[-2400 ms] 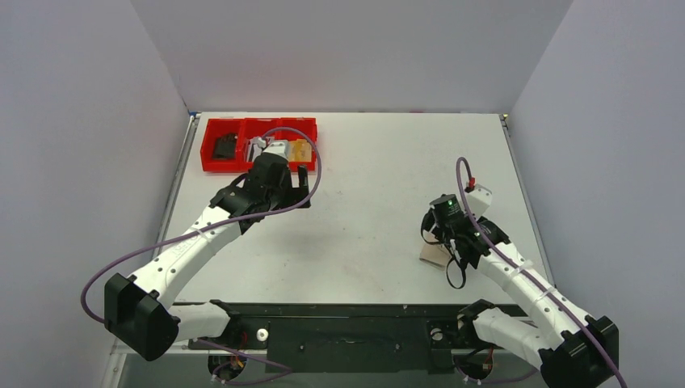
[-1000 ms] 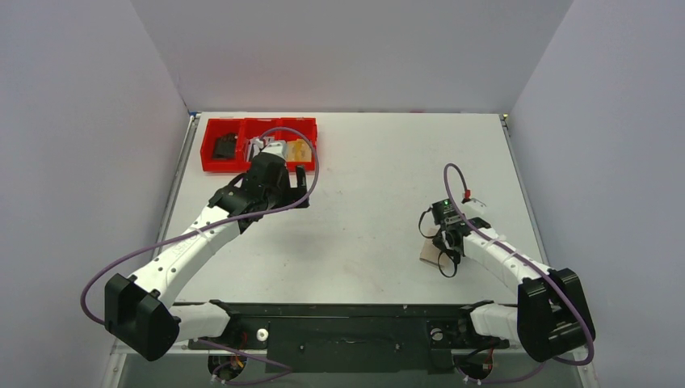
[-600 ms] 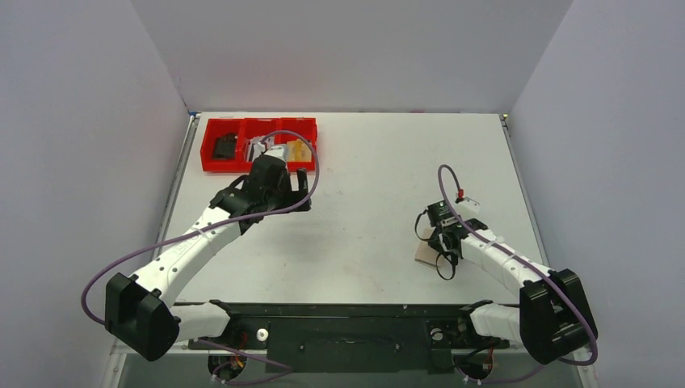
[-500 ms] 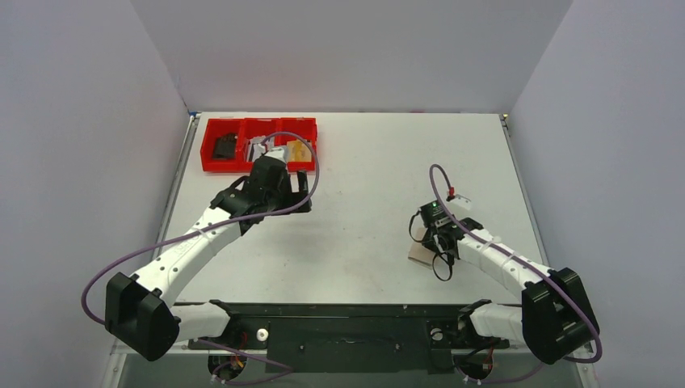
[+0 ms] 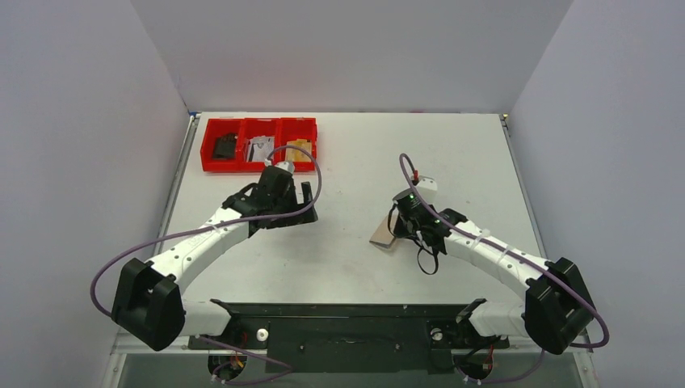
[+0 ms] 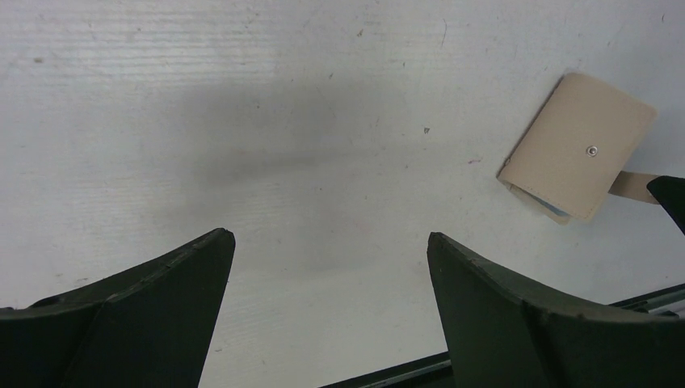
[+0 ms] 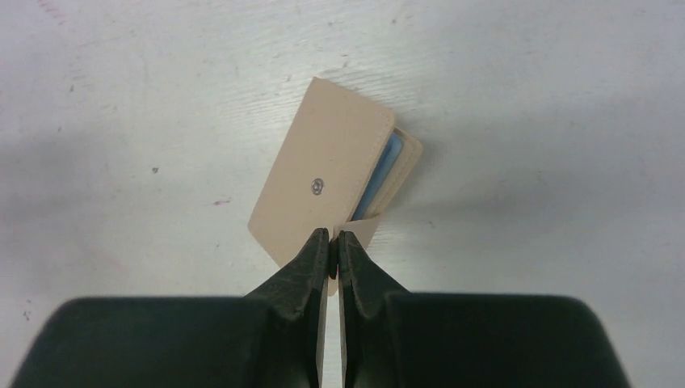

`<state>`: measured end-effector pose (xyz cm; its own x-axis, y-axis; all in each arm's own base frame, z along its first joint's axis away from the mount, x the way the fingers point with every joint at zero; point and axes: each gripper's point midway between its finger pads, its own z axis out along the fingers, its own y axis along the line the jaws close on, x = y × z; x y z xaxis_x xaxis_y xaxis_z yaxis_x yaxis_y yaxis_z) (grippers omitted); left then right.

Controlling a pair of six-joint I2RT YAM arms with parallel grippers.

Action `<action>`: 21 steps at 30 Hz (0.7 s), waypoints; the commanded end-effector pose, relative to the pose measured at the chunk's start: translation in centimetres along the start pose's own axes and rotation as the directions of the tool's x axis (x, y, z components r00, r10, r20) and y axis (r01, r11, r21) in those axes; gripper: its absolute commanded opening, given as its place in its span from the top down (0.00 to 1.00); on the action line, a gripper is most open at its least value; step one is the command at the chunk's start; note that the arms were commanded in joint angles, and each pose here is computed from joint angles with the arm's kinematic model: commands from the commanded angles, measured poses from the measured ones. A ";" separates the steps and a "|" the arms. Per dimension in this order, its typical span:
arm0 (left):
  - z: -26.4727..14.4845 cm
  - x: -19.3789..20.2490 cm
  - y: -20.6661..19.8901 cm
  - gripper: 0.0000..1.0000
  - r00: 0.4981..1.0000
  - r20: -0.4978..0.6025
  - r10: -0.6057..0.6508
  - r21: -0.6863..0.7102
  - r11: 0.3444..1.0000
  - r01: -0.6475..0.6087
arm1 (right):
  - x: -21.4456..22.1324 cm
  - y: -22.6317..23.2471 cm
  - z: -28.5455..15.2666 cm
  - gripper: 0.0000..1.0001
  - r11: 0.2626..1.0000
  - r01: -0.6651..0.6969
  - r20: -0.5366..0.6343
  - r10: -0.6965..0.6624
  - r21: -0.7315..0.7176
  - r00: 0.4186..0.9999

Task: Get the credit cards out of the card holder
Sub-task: Move the card holder to the center of the board, then open the card holder at the center of the board.

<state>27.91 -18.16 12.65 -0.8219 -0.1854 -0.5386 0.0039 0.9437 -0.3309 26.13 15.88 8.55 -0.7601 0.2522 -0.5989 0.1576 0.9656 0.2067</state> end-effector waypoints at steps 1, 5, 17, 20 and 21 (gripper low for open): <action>1.1 0.5 -2.3 0.12 0.998 -0.027 -0.054 0.116 0.992 0.056 | -2.1 4.4 -1.4 1.00 0.988 0.053 0.058 -0.045 -0.145 0.997; 2.0 1.6 -2.9 0.12 0.997 -0.060 -0.042 0.141 0.989 0.050 | -3.0 6.0 -2.5 1.00 0.978 0.072 0.082 -0.057 -0.196 0.995; 5.0 2.0 -11.2 0.15 0.990 -0.093 0.102 0.306 0.950 -0.069 | -2.2 4.3 -2.5 1.00 0.989 0.050 0.070 -0.041 -0.142 0.997; 6.3 2.1 -12.6 0.16 0.988 -0.104 0.114 0.317 0.945 -0.076 | -2.6 3.3 -2.9 1.00 0.993 0.049 0.090 -0.039 -0.107 0.995; 6.5 2.2 -12.8 0.16 0.988 -0.108 0.115 0.321 0.944 -0.075 | -2.6 3.0 -2.9 1.00 0.994 0.050 0.088 -0.041 -0.098 0.995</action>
<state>27.54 -29.31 8.35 -0.9076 -0.0368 -0.4183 0.1788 0.8674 -0.4644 26.57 19.22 11.70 -0.7491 0.1922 -0.6340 0.0263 0.9649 0.2615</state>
